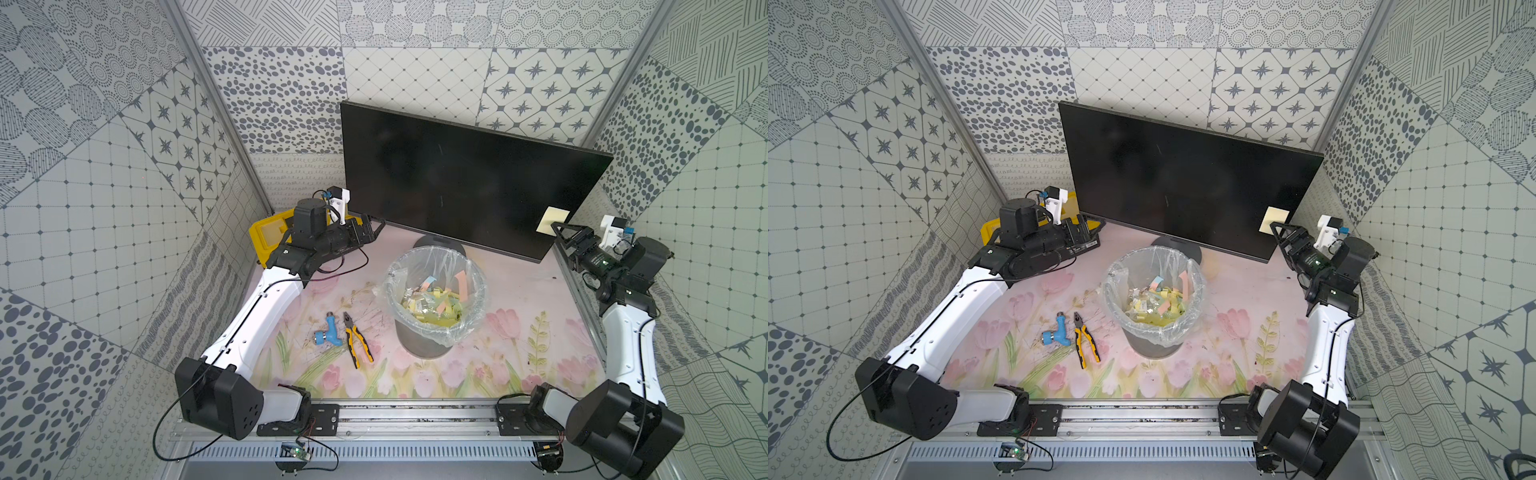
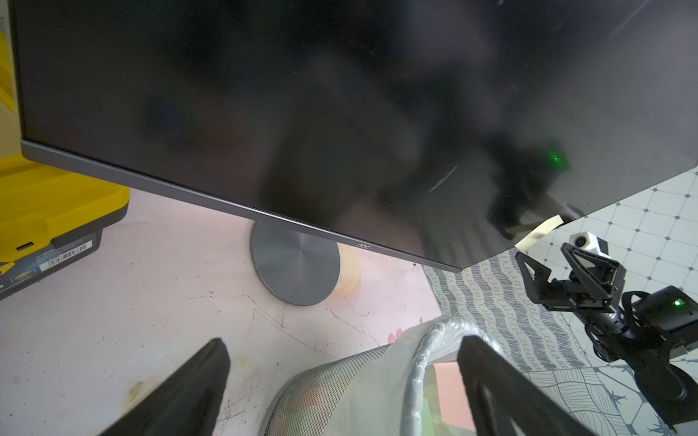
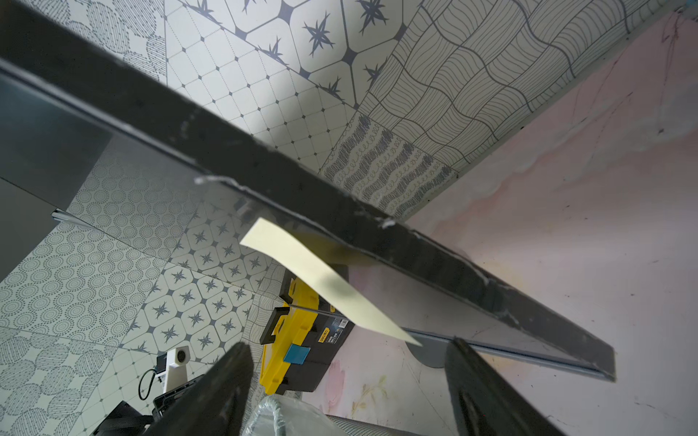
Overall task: Remove the sticky note from the monitor
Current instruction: Tear off the sticky note from the monitor.
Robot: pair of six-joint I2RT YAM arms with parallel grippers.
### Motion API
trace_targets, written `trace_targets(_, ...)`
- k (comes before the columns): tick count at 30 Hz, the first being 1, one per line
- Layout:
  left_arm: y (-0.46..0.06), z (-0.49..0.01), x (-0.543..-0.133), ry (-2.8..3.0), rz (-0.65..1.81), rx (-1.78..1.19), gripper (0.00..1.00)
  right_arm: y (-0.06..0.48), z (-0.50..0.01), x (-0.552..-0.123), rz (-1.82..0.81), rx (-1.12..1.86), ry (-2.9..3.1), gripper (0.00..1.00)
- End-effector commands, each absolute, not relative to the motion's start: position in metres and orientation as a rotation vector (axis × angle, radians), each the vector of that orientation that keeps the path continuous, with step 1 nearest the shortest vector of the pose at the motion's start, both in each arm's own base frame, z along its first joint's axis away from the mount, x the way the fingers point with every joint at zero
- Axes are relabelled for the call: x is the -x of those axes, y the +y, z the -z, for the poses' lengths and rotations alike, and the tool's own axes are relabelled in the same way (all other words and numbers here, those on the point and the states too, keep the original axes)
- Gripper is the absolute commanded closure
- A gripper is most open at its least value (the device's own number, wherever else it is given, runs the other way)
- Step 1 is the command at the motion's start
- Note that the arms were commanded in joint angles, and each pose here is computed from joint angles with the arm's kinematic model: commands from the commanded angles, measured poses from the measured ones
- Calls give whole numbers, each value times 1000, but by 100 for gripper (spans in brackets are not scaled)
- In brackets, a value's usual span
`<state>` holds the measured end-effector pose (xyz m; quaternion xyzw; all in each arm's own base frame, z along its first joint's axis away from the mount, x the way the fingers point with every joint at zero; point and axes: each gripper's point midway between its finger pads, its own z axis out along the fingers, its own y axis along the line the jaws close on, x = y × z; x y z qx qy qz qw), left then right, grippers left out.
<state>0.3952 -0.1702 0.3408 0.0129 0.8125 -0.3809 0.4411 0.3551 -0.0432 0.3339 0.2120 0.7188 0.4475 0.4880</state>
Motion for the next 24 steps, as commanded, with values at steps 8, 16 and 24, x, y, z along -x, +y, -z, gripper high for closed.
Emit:
trace_targets(8, -172, -360, -398, 1947, 967, -45, 1, -41, -339, -361, -1081, -381, 1729, 16)
trace_targets(16, -171, -361, -398, 1945, 968, -43, 1, -38, -351, -360, -1096, -338, 1711, 25)
trace_targets(24, -175, -359, -397, 1950, 997, -52, 1, -40, -350, -354, -1040, -387, 1728, 45)
